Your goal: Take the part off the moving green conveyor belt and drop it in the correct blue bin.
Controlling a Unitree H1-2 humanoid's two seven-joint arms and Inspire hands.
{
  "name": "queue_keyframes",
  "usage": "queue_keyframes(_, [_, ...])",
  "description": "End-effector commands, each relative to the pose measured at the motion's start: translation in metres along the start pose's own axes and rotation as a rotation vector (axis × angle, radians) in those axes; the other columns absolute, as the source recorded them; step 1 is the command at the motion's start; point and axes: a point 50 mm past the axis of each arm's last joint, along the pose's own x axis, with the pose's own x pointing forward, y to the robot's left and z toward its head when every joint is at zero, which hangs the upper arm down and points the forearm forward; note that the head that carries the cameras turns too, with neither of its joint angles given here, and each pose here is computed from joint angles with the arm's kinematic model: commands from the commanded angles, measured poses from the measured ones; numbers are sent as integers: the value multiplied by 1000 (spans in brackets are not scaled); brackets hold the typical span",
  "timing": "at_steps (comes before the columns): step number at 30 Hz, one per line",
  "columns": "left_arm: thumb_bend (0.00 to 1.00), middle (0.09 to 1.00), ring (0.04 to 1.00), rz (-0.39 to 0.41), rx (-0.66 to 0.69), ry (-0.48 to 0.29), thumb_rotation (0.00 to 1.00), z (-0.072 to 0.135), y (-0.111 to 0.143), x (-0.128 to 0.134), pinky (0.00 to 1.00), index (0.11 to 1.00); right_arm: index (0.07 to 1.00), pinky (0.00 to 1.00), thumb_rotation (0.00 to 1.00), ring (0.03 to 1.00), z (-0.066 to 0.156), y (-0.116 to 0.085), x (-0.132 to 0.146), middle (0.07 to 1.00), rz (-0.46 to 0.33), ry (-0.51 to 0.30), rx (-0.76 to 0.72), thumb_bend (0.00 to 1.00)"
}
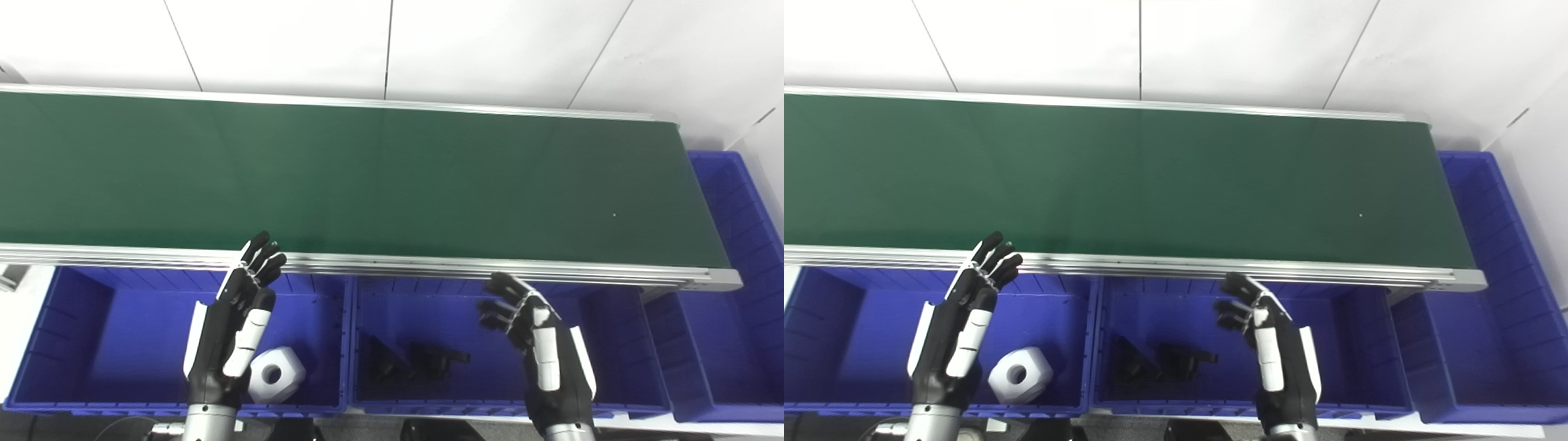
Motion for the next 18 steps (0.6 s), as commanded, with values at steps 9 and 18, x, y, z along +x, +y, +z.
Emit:
queue_keyframes(9, [699,990,966,-31,43,-81,802,0,-1,-7,958,930,841,819,939,868,-2,0,0,902,33,-203,-93,807])
queue_keyframes(18, [702,1000,982,0,70,-111,813,-2,1,-8,961,951,867,817,939,867,-8,-1,0,929,40,-231,-125,803])
